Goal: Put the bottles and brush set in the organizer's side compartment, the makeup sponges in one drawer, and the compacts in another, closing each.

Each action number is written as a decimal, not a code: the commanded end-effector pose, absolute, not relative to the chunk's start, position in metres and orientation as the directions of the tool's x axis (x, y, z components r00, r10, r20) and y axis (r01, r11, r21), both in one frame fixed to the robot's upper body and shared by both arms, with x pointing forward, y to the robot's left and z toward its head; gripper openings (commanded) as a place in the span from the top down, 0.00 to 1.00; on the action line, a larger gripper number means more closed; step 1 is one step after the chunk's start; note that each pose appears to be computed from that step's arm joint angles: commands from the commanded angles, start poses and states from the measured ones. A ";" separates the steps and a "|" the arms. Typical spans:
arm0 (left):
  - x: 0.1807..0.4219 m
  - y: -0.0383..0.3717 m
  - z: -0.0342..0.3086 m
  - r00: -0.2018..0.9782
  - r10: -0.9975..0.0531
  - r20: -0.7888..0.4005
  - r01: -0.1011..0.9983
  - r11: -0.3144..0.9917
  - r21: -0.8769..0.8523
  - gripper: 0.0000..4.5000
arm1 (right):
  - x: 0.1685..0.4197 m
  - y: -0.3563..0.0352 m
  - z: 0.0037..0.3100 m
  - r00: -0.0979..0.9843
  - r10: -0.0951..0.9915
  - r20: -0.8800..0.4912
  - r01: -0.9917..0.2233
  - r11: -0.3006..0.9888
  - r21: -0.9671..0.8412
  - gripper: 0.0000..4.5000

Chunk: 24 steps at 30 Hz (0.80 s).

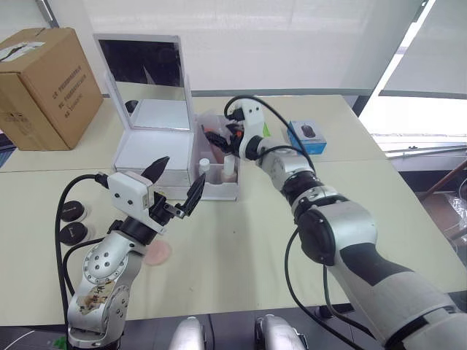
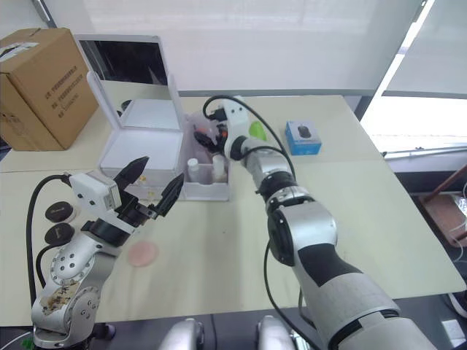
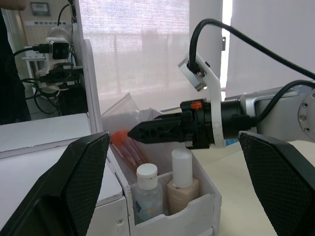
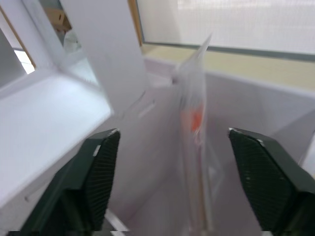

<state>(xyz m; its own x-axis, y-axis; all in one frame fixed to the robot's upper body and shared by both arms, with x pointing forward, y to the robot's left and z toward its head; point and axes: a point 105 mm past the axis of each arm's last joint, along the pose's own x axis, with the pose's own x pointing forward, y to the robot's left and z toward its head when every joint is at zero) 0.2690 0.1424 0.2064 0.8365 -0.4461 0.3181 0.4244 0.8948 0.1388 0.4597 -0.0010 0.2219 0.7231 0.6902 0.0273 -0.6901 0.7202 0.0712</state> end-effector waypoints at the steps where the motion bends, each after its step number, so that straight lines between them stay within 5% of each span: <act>1: 0.266 0.141 0.217 0.816 -0.456 0.355 0.431 0.889 0.152 0.00 | 0.461 -0.007 0.256 0.710 0.693 0.127 -0.702 0.710 0.048 0.01; 9: 0.269 0.142 0.217 0.813 -0.466 0.350 0.441 0.885 0.153 0.00 | 0.453 -0.002 0.255 0.633 0.768 0.099 -0.771 0.637 -0.006 0.04; 22: 0.268 0.142 0.215 0.819 -0.461 0.342 0.436 0.887 0.150 0.00 | 0.445 0.023 0.232 0.593 0.804 -0.040 -0.805 0.592 -0.041 0.97; 24: 0.267 0.141 0.216 0.820 -0.459 0.343 0.435 0.888 0.148 0.00 | 0.451 0.020 0.225 0.649 0.757 -0.079 -0.761 0.648 -0.037 0.99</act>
<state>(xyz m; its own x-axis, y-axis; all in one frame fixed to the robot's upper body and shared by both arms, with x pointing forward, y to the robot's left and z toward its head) 0.2732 0.1441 0.2047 0.8387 -0.4514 0.3046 0.4318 0.8921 0.1330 0.4463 0.0196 0.2100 0.6139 0.7842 -0.0907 -0.7877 0.6160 -0.0055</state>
